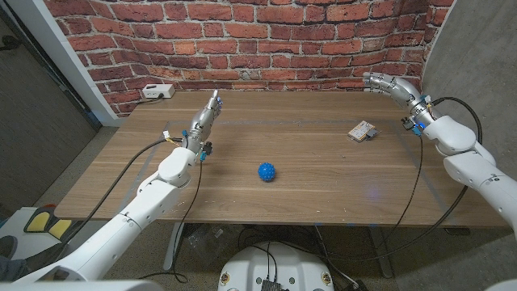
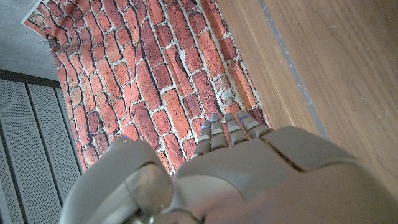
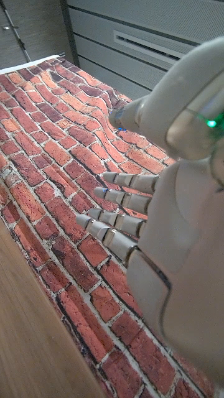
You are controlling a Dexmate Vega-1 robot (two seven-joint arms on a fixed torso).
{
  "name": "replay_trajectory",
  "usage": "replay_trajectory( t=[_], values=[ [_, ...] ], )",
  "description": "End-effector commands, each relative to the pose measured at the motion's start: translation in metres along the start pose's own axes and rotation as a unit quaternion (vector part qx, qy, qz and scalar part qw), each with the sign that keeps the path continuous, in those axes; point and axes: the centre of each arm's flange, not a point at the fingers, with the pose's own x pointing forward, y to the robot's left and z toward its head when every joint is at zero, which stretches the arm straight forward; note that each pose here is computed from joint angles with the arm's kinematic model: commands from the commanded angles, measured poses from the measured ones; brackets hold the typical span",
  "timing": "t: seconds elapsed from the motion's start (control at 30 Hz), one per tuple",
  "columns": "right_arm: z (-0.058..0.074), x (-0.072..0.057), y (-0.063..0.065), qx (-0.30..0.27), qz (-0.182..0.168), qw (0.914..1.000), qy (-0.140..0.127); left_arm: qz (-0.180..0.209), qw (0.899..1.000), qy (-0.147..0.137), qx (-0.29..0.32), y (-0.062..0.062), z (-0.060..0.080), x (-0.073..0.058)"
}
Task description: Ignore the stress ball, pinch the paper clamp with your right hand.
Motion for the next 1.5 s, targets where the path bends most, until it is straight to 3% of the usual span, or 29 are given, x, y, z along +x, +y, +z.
replay_trajectory(
  t=[0.03, 0.23, 0.37, 0.57, 0.6, 0.67, 0.7, 0.8, 0.93, 1.07, 1.5],
  values=[
    [0.008, 0.001, -0.023, -0.120, 0.019, 0.9924, -0.021, 0.017, 1.000, 0.000, 0.012, -0.008, 0.006, -0.016],
    [0.011, 0.003, -0.033, -0.178, 0.035, 0.9830, -0.033, 0.019, 1.000, 0.000, 0.013, -0.012, 0.006, -0.017],
    [0.015, 0.002, -0.039, -0.236, 0.038, 0.9702, -0.042, 0.021, 1.000, -0.002, 0.015, -0.014, 0.008, -0.017],
    [0.019, 0.003, -0.047, -0.311, 0.054, 0.9476, -0.047, 0.024, 1.000, -0.007, 0.020, -0.014, 0.012, -0.016],
    [0.020, 0.004, -0.049, -0.332, 0.059, 0.9403, -0.048, 0.024, 0.999, -0.007, 0.021, -0.015, 0.013, -0.015],
    [0.020, 0.004, -0.049, -0.343, 0.061, 0.9360, -0.050, 0.024, 0.999, -0.008, 0.022, -0.015, 0.014, -0.015],
    [0.020, 0.005, -0.050, -0.361, 0.067, 0.9289, -0.049, 0.024, 0.999, -0.008, 0.022, -0.015, 0.014, -0.014],
    [0.019, 0.006, -0.051, -0.376, 0.073, 0.9227, -0.048, 0.023, 0.999, -0.008, 0.023, -0.015, 0.014, -0.012],
    [0.017, 0.007, -0.054, -0.406, 0.090, 0.9084, -0.047, 0.026, 0.999, -0.008, 0.023, -0.015, 0.015, -0.011],
    [0.019, 0.009, -0.056, -0.444, 0.115, 0.8873, -0.048, 0.028, 0.999, -0.007, 0.024, -0.015, 0.015, -0.010],
    [0.020, 0.019, -0.061, -0.519, 0.166, 0.8367, -0.051, 0.039, 0.999, -0.007, 0.021, -0.013, 0.012, -0.010]
  ],
)
